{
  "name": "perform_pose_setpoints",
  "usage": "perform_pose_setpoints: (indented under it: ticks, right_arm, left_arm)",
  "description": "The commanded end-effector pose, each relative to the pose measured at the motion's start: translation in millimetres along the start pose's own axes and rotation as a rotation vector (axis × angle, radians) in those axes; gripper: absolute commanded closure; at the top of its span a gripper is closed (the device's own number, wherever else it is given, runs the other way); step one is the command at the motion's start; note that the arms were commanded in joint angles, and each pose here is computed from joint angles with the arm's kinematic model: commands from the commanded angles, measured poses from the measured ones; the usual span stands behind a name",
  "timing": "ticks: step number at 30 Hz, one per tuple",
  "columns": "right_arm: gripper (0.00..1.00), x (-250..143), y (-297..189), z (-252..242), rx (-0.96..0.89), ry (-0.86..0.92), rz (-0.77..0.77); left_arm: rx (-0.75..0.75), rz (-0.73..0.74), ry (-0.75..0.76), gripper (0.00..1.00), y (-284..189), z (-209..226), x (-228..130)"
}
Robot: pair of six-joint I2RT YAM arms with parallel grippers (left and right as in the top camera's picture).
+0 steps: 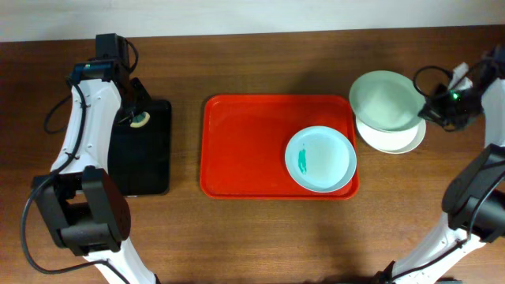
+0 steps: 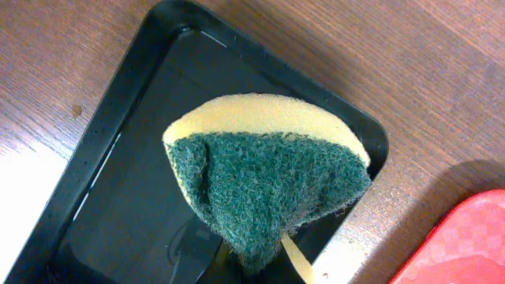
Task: Clean dirty plates on tray and stack at the side
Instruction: 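Set the mint-green plate onto the white plate stack, then grasp the light-blue plate rim with the right gripper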
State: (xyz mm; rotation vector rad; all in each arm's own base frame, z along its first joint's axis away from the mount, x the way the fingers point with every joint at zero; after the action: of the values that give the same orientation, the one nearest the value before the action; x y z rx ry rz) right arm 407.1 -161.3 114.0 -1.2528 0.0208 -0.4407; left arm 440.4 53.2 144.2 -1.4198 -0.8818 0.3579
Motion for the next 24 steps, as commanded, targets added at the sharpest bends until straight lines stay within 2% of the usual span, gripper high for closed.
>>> perform_pose_setpoints:
  ticks: [1,4,6,8,9,11,14,18,20,22,24]
  right_arm:
    - [0.96,-17.1,13.3,-22.7,-0.013,0.039,0.025]
    - [0.96,-30.5,24.0,-42.8,-0.068,0.064,0.048]
    - [0.86,-32.5,29.0,-45.3,-0.069,0.065,0.044]
    - [0.44,-31.5,29.8,-44.1,-0.068,0.06,0.041]
    - [0.16,-29.5,28.9,-41.4,-0.056,0.057,0.035]
    - [0.12,-26.0,26.1,-34.2,-0.015,0.053,0.021]
    - [0.12,-7.7,4.9,-4.3,0.103,-0.006,-0.066]
    - [0.11,-1.3,-36.7,47.9,0.111,-0.123,-0.145]
    - [0.11,-9.1,-42.0,75.7,0.116,-0.198,-0.127]
    - [0.12,-23.2,-33.6,110.2,0.124,-0.386,-0.075]
    - [0.12,-37.7,-11.6,125.6,0.035,-0.509,0.012]
  left_arm:
    - [-0.005,0.008,0.002,1.0,2.9,0.2,0.0]
    - [-0.005,0.008,0.002,1.0,2.9,0.2,0.1]
    - [-0.006,0.008,0.001,1.0,2.9,0.1,0.1]
    - [-0.006,0.008,0.002,1.0,2.9,0.1,0.1]
    - [-0.006,0.008,0.002,1.0,2.9,0.1,0.1]
    - [-0.006,0.008,0.002,1.0,2.9,0.1,0.1]
    - [-0.006,0.008,0.002,1.0,2.9,0.1,0.1]
    - [-0.008,0.005,0.001,1.0,2.9,-0.4,0.7]
    - [-0.008,0.005,0.001,1.0,2.8,-0.6,0.6]
    - [-0.009,0.006,0.002,1.0,2.8,-0.7,0.3]
    - [-0.018,0.015,0.002,1.0,2.8,-2.2,-0.9]
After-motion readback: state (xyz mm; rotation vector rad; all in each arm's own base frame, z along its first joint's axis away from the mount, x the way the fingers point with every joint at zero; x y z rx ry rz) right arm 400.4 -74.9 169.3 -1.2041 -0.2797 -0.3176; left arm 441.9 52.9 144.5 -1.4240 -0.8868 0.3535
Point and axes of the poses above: each gripper's point midway between its finger pads, its own y axis out along the fingers, its own z axis along the line the jaws close on, x = y × z, the point moved 2 cm from there along -y, back along the fingers, and after that the axes turned 13 degrees about -y, right-handed, at the moved point
